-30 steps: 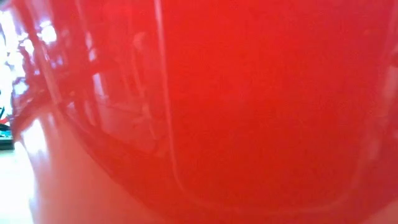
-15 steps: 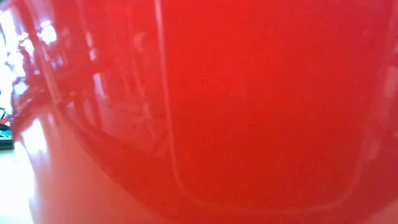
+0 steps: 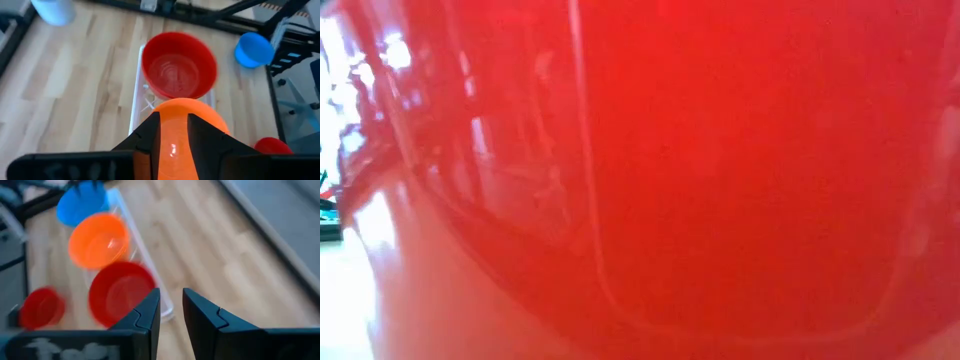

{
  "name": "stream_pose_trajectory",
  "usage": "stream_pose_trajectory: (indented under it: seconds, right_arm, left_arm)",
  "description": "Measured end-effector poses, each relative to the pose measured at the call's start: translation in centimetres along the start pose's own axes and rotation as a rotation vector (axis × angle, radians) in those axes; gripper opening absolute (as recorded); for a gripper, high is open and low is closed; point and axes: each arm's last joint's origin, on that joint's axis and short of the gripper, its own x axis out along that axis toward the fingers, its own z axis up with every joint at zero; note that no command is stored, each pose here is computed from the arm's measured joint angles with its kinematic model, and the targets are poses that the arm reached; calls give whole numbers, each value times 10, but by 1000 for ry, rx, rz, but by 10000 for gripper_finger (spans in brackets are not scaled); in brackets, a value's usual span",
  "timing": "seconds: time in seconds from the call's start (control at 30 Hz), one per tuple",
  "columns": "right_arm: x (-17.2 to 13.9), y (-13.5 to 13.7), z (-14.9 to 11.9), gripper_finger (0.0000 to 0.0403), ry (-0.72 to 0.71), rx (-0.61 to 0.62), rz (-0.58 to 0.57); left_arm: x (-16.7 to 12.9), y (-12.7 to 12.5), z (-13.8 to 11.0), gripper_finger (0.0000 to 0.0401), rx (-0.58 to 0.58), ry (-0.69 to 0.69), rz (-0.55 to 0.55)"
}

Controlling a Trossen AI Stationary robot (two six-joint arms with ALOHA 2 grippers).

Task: Pick & Place Mini bowls
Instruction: Stack the blue bowl on the blue bowl on the shelf

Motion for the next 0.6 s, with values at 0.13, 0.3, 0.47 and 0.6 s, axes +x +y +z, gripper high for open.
stream_pose_trajectory:
  seconds: [0.13,0.3,0.47,0.6]
  right_arm:
    - [1,4,-10,79,116,25,54]
    - [-1,14,-27,79,271,45,62]
    - [-6,29,-44,79,409,-16,91]
    - [-9,48,-53,79,448,-117,196]
  left_arm:
    - [-33,-14,-2,81,47,-63,32]
    - [-64,-33,-7,76,87,-128,38]
    - [-87,-49,-13,75,129,-177,47]
    - [-95,-58,-19,75,176,-170,72]
